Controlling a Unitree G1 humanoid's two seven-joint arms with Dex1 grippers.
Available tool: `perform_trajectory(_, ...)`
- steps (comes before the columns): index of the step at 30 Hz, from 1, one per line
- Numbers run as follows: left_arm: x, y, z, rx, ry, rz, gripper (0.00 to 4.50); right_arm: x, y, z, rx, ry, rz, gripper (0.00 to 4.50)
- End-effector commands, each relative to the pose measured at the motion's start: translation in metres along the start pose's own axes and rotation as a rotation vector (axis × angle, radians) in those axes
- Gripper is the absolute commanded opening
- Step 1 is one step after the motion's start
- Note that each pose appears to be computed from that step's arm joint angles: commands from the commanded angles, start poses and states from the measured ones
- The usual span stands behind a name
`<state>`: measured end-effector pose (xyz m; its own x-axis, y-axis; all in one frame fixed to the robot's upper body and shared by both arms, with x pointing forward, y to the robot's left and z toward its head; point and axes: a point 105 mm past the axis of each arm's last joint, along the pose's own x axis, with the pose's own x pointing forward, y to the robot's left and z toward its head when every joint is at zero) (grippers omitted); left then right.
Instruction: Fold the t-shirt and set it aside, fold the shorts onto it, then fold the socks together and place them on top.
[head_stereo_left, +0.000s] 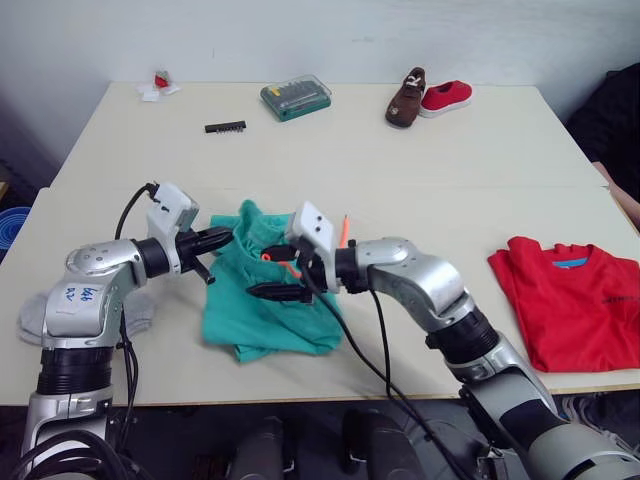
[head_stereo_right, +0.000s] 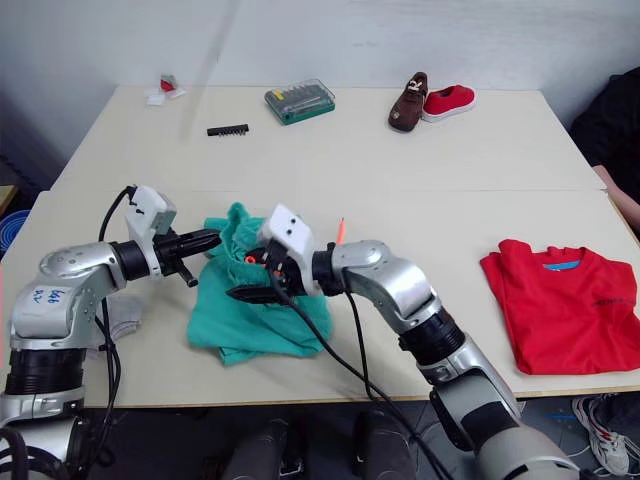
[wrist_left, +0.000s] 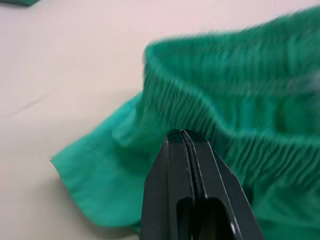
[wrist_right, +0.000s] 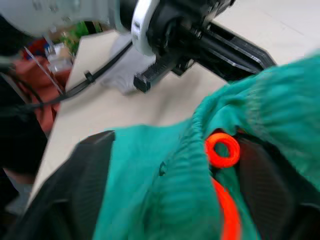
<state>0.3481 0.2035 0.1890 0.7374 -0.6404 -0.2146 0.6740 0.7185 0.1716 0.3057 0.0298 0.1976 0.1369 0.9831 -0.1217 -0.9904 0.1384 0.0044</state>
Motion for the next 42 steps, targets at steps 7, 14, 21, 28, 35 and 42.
perform_trajectory(7,-0.012,0.001,0.069,0.114,-0.145,-0.047,0.00,-0.047,0.005,0.025,-0.071,-0.018,-0.028,4.48)
perform_trajectory(14,0.013,-0.065,0.087,0.330,-0.066,-0.389,0.00,-0.063,-0.015,0.007,-0.084,0.025,-0.166,3.50)
perform_trajectory(21,0.012,-0.071,0.024,0.445,0.175,-0.474,0.00,-0.055,-0.014,-0.021,-0.173,0.133,-0.156,1.03)
perform_trajectory(28,-0.002,-0.042,-0.009,0.502,0.325,-0.370,0.00,-0.030,-0.006,-0.052,-0.227,0.199,-0.071,0.03)
perform_trajectory(35,-0.036,-0.033,-0.046,0.399,0.467,-0.294,0.00,-0.026,-0.013,-0.114,-0.295,0.392,-0.050,0.03)
perform_trajectory(42,-0.037,-0.014,-0.048,0.239,0.364,-0.120,0.00,-0.039,-0.002,-0.109,-0.337,0.354,-0.005,0.03)
